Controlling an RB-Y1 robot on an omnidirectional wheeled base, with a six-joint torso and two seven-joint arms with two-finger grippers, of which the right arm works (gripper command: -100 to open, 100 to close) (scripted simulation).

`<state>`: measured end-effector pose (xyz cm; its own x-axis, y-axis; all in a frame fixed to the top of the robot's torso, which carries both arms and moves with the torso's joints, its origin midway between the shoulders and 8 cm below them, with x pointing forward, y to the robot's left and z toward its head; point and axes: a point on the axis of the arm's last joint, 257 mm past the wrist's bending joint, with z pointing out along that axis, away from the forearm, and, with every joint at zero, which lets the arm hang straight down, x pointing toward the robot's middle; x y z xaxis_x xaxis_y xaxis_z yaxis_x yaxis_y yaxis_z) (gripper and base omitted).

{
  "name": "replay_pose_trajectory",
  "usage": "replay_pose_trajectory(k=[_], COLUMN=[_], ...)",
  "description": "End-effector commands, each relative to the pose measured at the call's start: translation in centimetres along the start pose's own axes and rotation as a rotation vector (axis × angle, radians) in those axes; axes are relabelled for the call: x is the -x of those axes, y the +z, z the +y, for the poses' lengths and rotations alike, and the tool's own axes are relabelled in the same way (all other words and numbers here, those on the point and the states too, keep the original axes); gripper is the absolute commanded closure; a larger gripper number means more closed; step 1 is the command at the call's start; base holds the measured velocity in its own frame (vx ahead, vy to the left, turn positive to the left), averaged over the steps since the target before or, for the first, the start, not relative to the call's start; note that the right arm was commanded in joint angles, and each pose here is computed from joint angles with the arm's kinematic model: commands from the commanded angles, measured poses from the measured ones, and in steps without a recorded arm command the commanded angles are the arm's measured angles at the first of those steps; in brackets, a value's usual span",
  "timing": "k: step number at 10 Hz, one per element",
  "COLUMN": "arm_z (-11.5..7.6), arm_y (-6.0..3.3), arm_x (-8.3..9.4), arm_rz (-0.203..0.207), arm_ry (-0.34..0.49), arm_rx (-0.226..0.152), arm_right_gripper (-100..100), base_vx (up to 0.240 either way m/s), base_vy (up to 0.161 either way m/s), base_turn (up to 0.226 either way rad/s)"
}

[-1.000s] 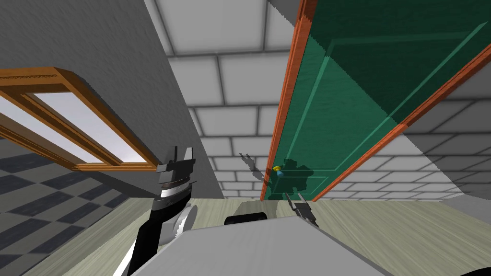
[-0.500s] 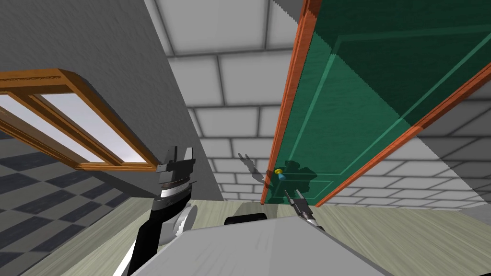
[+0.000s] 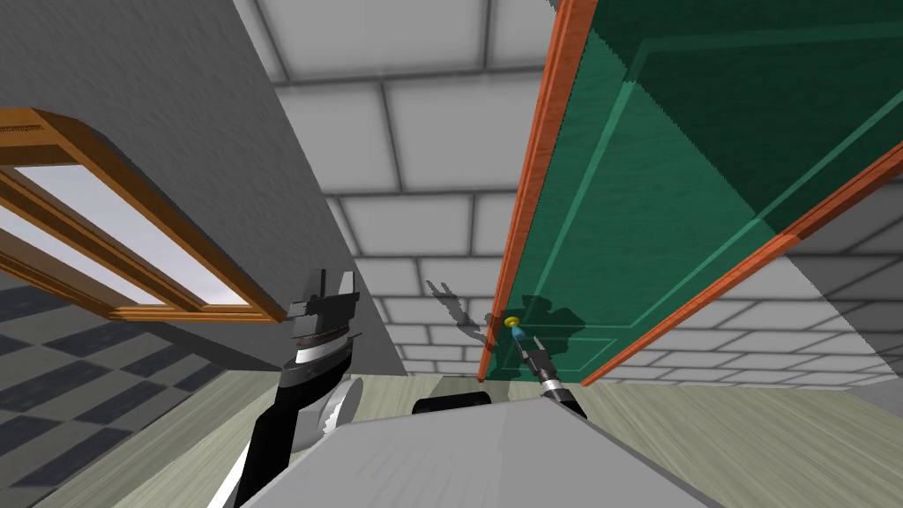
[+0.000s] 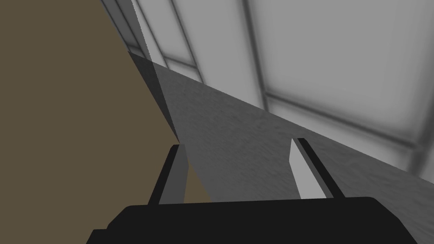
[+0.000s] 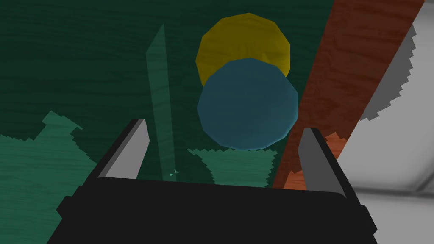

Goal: Pull the door open

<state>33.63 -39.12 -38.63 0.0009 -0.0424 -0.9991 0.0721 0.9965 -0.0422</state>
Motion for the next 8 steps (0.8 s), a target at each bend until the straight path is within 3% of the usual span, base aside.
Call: replay_pose_trajectory(k=[1,2,3,4,8], arm_z=[1.97,2.60,2.03,2.03,2.03], arm_y=[1.54,1.94,1.31,1.31,1.31], arm_x=[-0.22,-0.31,-0.24,-0.24,-0.24], arm_rz=[0.002,0.002,0.001,0.001,0.001], arm_ry=[0.022,0.031,0.023,0.023,0.023], arm_rx=[-0.001,-0.001,0.000,0.000,0.000], arm_right_gripper=[-100,-100,-100,100,100], base_vx=[0.091,0.081,0.033,-0.005,-0.005], base_vy=[-0.073,-0.046,-0.015,0.009,0.008], base_turn=[-0.071,-0.047,-0.003,0.026,0.001])
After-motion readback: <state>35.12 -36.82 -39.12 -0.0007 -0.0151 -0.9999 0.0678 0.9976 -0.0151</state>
